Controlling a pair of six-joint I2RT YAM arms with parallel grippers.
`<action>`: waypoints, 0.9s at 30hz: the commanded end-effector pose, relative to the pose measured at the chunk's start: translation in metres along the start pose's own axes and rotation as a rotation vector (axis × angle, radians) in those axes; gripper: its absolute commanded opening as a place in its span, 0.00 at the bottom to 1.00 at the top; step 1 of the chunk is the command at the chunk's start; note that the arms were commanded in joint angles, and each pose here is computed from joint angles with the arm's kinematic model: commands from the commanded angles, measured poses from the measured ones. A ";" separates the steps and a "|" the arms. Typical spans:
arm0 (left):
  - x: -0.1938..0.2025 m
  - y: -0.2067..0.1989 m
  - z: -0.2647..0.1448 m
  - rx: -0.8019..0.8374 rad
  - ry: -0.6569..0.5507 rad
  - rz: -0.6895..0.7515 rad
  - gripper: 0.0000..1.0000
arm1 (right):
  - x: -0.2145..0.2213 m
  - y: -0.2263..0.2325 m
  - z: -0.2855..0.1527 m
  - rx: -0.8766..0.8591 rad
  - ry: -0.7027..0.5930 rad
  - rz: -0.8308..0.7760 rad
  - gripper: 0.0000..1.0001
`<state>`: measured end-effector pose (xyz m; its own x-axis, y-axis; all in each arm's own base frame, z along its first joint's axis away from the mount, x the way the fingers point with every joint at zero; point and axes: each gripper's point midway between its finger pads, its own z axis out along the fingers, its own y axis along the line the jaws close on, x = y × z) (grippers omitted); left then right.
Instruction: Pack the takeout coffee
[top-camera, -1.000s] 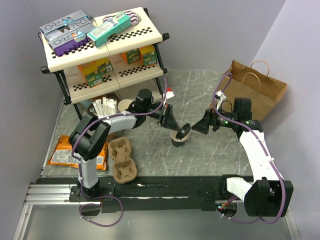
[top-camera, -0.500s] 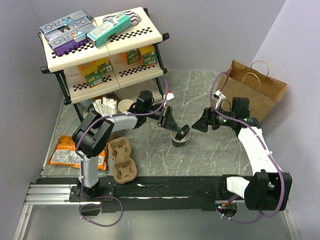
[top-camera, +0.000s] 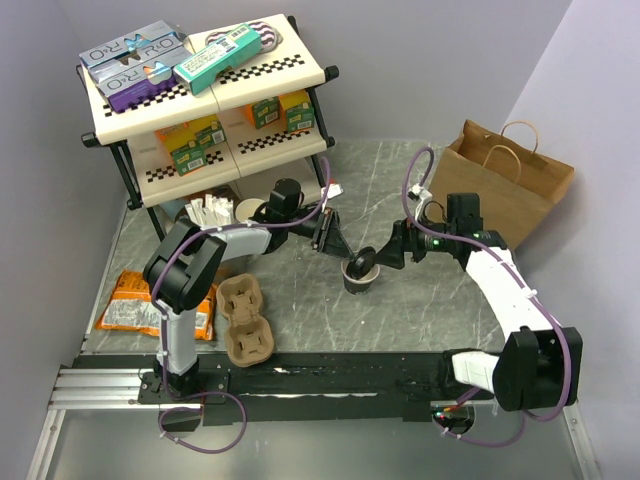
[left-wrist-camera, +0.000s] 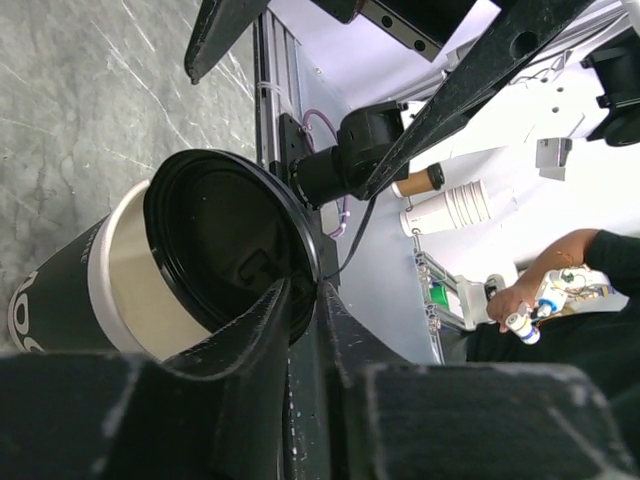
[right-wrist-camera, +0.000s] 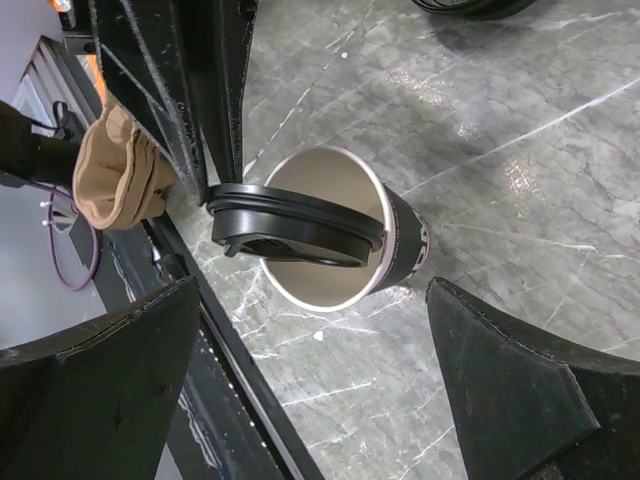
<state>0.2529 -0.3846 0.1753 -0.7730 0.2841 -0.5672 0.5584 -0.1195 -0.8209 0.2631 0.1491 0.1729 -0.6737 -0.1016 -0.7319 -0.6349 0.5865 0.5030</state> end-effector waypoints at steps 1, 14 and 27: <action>-0.009 -0.002 -0.001 -0.006 -0.011 0.057 0.25 | -0.018 0.001 0.003 -0.003 -0.034 -0.080 1.00; -0.016 -0.005 -0.007 -0.025 -0.032 0.070 0.39 | -0.018 -0.015 0.013 0.078 0.001 -0.076 1.00; -0.024 0.001 -0.013 -0.075 -0.050 0.081 0.51 | -0.027 -0.009 0.027 0.054 0.023 -0.102 1.00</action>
<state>0.2652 -0.3777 0.1607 -0.7951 0.2689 -0.5436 0.5534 -0.0450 -0.8317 0.2831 0.1623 0.1583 -0.6739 -0.1745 -0.7179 -0.6380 0.6273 0.4465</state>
